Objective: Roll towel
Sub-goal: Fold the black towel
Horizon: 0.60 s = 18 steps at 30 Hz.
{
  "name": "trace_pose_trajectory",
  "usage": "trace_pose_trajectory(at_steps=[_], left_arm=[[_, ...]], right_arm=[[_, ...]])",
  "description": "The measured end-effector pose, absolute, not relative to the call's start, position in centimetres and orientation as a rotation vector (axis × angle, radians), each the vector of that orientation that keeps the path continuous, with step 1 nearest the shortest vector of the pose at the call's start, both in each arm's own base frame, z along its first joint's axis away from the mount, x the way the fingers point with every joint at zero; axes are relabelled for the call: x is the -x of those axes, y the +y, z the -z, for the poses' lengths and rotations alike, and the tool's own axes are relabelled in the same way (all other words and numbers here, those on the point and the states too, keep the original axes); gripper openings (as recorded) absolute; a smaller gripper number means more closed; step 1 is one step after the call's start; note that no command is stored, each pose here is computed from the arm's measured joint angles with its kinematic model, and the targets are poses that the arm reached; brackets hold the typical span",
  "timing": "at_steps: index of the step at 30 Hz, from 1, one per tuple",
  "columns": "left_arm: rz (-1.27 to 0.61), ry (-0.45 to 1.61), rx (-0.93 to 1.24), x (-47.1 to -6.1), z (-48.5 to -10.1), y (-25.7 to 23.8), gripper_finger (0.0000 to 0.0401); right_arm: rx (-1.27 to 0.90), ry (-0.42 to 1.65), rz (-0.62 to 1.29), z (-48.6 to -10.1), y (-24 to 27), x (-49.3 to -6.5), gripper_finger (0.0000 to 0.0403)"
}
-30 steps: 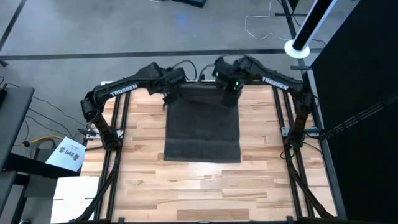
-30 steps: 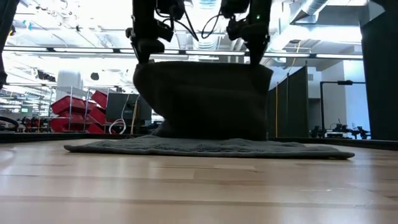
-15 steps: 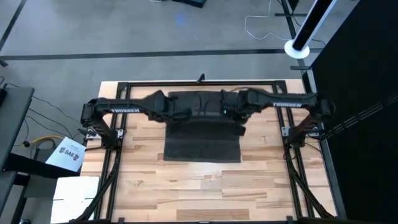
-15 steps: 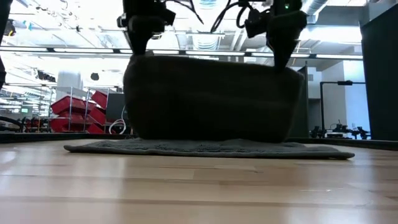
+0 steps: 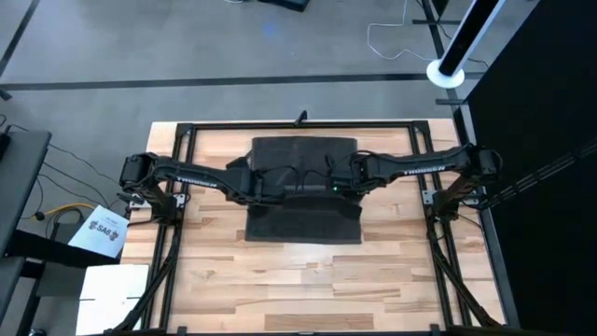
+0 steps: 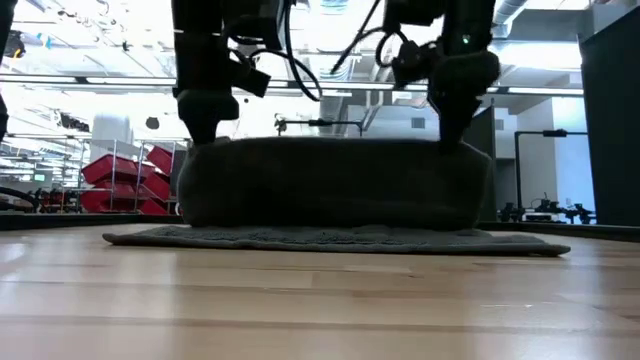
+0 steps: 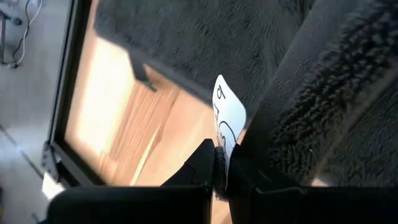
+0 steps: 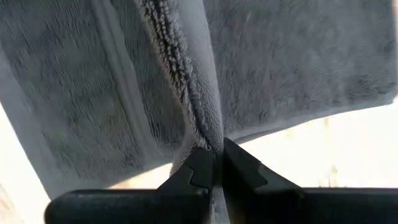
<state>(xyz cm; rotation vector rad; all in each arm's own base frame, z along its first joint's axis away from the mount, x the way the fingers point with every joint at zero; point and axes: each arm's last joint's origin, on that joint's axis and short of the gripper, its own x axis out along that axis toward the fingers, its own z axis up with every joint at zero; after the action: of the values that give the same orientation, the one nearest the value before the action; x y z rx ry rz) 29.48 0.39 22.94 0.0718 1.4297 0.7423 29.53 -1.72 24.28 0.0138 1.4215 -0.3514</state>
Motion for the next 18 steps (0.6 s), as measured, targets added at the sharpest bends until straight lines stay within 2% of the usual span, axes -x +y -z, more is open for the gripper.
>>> trace_pose_trajectory(at_steps=[6,12,18], left_arm=[[-0.660,1.433,-0.122,-29.8,-22.8,0.2,0.0007],[-0.555,1.457,-0.191,-30.0,-22.7,0.1,0.0007],[-0.438,1.487,-0.122,-30.1,-22.6,-0.2,0.0007]], right_arm=[[0.074,1.482,0.142,-22.7,-1.6,-29.0,0.0007],[0.052,1.463,0.034,-22.0,-1.3,-29.1,0.0007],[0.106,1.479,-0.040,-21.5,-0.6,-28.9,0.0016]])
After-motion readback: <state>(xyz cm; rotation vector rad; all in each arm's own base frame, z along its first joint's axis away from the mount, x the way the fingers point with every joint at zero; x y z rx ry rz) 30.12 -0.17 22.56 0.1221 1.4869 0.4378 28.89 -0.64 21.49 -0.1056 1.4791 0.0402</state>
